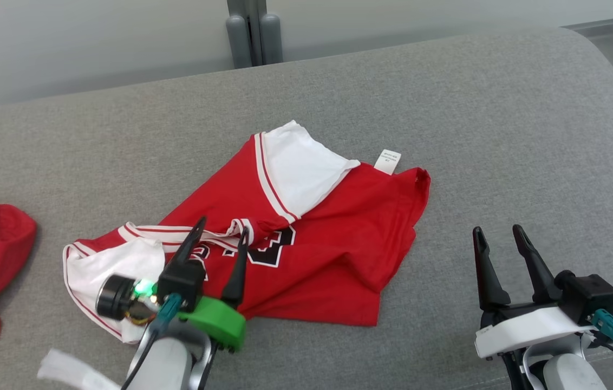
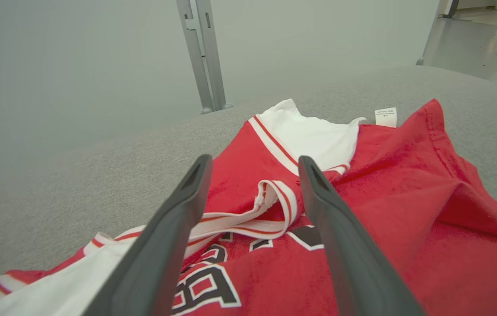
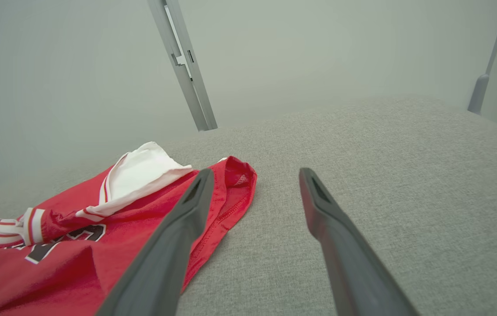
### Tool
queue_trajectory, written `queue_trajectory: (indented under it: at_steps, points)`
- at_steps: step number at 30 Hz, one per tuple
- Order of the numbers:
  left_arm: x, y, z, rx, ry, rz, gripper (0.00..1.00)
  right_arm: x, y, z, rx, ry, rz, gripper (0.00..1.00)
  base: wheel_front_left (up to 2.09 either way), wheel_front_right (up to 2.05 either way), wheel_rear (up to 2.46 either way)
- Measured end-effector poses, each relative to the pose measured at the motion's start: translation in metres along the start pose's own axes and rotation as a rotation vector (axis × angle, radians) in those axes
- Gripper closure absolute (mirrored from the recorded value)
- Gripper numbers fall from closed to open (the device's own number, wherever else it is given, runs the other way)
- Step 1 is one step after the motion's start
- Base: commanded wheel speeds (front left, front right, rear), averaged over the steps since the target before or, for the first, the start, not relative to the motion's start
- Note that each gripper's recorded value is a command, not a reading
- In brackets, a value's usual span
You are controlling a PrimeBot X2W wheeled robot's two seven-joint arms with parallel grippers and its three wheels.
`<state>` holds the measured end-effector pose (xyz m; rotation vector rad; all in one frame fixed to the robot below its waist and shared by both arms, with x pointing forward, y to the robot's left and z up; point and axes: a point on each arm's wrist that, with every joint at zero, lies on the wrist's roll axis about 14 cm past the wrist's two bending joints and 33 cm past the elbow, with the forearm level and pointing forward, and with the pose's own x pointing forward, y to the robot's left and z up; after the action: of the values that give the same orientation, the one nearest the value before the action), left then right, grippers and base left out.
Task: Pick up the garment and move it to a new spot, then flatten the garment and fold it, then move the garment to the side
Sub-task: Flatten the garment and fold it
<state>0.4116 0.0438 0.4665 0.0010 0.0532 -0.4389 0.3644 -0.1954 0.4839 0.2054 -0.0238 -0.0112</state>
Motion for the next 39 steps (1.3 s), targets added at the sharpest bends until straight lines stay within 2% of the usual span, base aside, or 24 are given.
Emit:
queue_trajectory:
  at_steps: [10,18,21,29,37,38,39]
  points:
    - [0.082,-0.064,0.002,0.155,0.167,-0.295,0.0,0.013,-0.012,-0.005,-0.015,0.016,-0.033,0.0,0.0,0.0,0.0]
    - [0.115,-0.107,-0.018,0.308,0.322,-0.462,0.0,0.016,-0.031,-0.025,-0.024,0.076,-0.089,0.0,0.0,0.0,0.0]
    - [0.127,-0.115,-0.023,0.375,0.346,-0.478,0.0,0.016,-0.039,-0.028,-0.03,0.087,-0.112,0.0,0.0,0.0,0.0]
    - [0.145,-0.115,-0.044,0.466,0.408,-0.47,0.0,0.017,-0.046,-0.03,-0.036,0.096,-0.131,0.0,0.0,0.0,0.0]
    - [0.153,-0.112,-0.054,0.502,0.437,-0.466,0.0,0.015,-0.048,-0.032,-0.028,0.103,-0.143,0.0,0.0,0.0,0.0]
    - [0.154,-0.113,-0.054,0.5,0.437,-0.468,0.36,0.015,-0.049,-0.032,-0.027,0.103,-0.145,0.0,0.0,0.0,0.0]
    - [0.154,-0.114,-0.054,0.497,0.439,-0.472,0.57,0.014,-0.049,-0.032,-0.027,0.103,-0.146,0.0,0.0,0.0,0.0]
